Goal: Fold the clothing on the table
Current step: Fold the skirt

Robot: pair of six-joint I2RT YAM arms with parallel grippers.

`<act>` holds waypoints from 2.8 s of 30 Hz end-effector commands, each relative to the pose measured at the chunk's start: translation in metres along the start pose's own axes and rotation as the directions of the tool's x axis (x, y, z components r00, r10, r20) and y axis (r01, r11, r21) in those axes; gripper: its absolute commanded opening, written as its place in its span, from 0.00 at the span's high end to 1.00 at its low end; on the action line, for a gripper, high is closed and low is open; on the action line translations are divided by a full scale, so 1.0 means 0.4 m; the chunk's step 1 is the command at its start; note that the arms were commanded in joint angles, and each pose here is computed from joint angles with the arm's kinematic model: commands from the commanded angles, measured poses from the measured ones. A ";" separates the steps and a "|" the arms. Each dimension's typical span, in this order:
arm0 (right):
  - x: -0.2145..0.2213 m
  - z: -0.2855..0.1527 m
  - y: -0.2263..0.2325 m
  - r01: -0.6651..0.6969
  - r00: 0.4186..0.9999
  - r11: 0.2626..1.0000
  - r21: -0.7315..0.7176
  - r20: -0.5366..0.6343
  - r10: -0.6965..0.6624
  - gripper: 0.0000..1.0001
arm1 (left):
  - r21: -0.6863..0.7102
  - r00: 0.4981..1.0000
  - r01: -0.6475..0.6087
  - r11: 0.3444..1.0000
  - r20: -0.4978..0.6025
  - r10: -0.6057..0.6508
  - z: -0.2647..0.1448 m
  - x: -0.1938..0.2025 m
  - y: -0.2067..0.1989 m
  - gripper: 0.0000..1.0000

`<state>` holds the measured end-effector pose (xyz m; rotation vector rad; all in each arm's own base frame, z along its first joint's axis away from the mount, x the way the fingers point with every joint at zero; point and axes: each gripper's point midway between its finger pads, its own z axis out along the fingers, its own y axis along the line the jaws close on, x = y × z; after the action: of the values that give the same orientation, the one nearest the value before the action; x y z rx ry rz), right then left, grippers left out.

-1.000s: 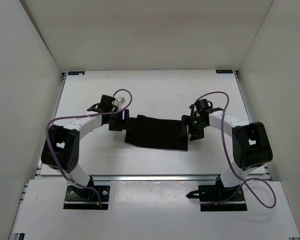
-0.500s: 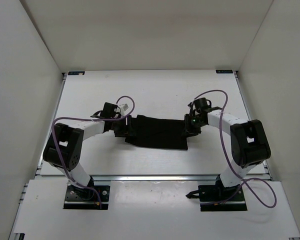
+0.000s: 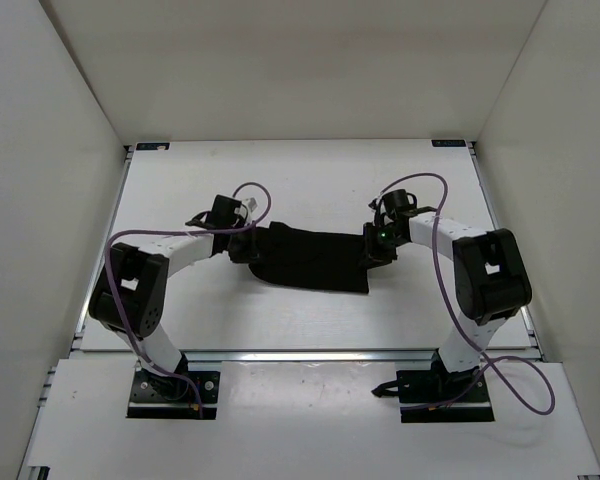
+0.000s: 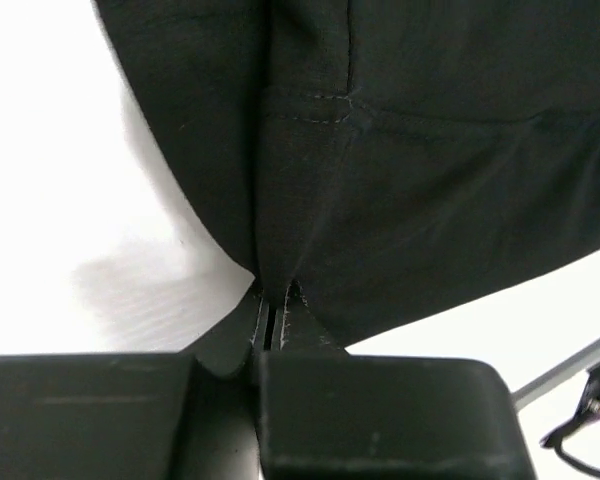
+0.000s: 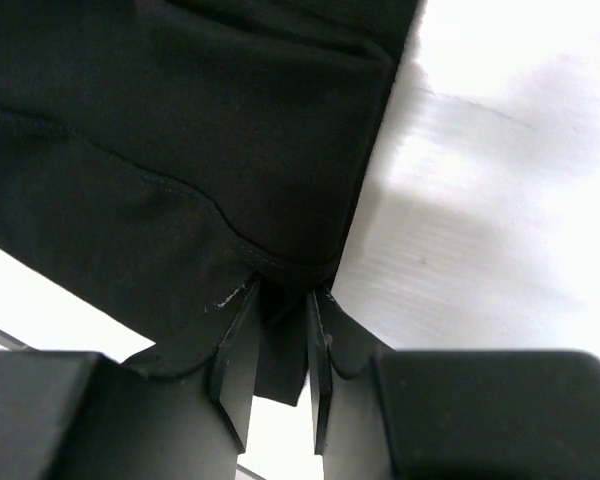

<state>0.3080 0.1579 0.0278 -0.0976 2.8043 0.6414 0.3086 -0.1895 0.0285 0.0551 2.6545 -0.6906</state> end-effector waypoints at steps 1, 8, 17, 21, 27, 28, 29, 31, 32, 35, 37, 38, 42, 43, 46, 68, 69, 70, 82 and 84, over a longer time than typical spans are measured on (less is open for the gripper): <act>-0.043 0.002 0.038 0.052 0.998 0.998 -0.046 0.036 -0.051 0.78 | -0.052 0.990 -0.060 0.997 0.126 0.066 -0.074 -0.135 -0.030 1.00; -0.093 -0.019 0.053 0.051 0.996 0.998 -0.034 0.068 -0.049 0.66 | -0.127 0.971 -0.200 0.972 0.108 0.214 -0.100 -0.230 -0.106 1.00; -0.164 -0.222 -0.020 -0.043 0.944 0.998 -0.047 0.325 0.056 0.49 | -0.310 0.911 -0.396 0.864 -0.014 0.412 -0.058 -0.236 -0.208 1.00; -0.110 -0.218 -0.080 -0.106 0.948 0.994 -0.019 0.300 0.107 0.49 | -0.284 0.881 -0.462 0.840 -0.042 0.471 -0.041 -0.239 -0.272 1.00; -0.054 -0.198 -0.083 -0.126 0.952 0.992 -0.023 0.279 0.128 0.49 | -0.168 0.856 -0.514 0.841 -0.043 0.514 0.001 -0.186 -0.396 1.00; -0.048 -0.194 -0.089 -0.138 0.951 0.990 -0.019 0.277 0.138 0.49 | -0.150 0.856 -0.516 0.843 -0.042 0.516 0.003 -0.181 -0.413 1.00; -0.040 -0.191 -0.086 -0.134 0.953 0.991 -0.021 0.271 0.135 0.49 | -0.131 0.849 -0.528 0.839 -0.056 0.526 0.017 -0.164 -0.425 1.00; -0.031 -0.191 -0.098 -0.151 0.952 0.988 -0.020 0.267 0.151 0.49 | -0.090 0.840 -0.542 0.836 -0.066 0.538 0.026 -0.135 -0.459 1.00; -0.034 -0.191 -0.108 -0.160 0.949 0.987 -0.011 0.274 0.157 0.49 | -0.093 0.839 -0.544 0.834 -0.076 0.538 0.039 -0.127 -0.460 1.00; -0.027 -0.195 -0.114 -0.165 0.948 0.986 -0.008 0.276 0.161 0.48 | -0.060 0.826 -0.562 0.825 -0.103 0.555 0.072 -0.084 -0.485 1.00; -0.025 -0.198 -0.118 -0.170 0.944 0.985 -0.001 0.286 0.163 0.48 | -0.047 0.817 -0.572 0.819 -0.123 0.564 0.086 -0.069 -0.494 1.00; -0.014 -0.189 -0.117 -0.166 0.948 0.986 0.008 0.277 0.157 0.49 | -0.029 0.812 -0.578 0.815 -0.115 0.572 0.092 -0.065 -0.522 1.00; -0.033 -0.166 -0.130 -0.140 0.942 0.990 0.032 0.311 0.123 0.57 | -0.035 0.812 -0.580 0.814 -0.116 0.573 0.100 -0.067 -0.525 1.00; -0.038 -0.159 -0.134 -0.142 0.944 0.989 0.041 0.307 0.123 0.60 | -0.026 0.819 -0.570 0.821 -0.097 0.566 0.097 -0.078 -0.530 1.00; -0.050 -0.143 -0.131 -0.141 0.949 0.989 0.043 0.290 0.123 0.69 | 0.002 0.833 -0.550 0.835 -0.077 0.548 0.106 -0.086 -0.547 1.00; -0.040 -0.088 -0.152 -0.186 0.952 0.983 0.013 0.251 0.177 0.74 | 0.372 0.874 -0.441 0.817 -0.028 0.485 0.135 -0.073 -0.758 0.06; -0.052 -0.107 -0.149 -0.183 0.946 0.983 0.010 0.275 0.173 0.72 | 0.375 0.880 -0.437 0.817 -0.008 0.474 0.119 -0.090 -0.765 0.01; -0.051 -0.116 -0.162 -0.200 0.940 0.980 0.007 0.283 0.190 0.70 | 0.372 0.882 -0.436 0.819 -0.003 0.471 0.113 -0.094 -0.762 0.02; -0.168 -0.217 -0.108 -0.097 0.913 0.993 -0.073 0.390 0.118 0.46 | 0.194 0.954 -0.252 0.948 0.215 0.209 -0.040 -0.266 -0.502 0.01; -0.181 -0.209 -0.057 -0.035 0.923 0.996 -0.084 0.379 0.064 0.38 | 0.136 0.963 -0.217 0.967 0.192 0.189 -0.024 -0.245 -0.441 0.01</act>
<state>0.3439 0.0744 0.0784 0.2421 2.4938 0.6383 0.3650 -0.3420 0.1353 0.3636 2.4654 -0.8235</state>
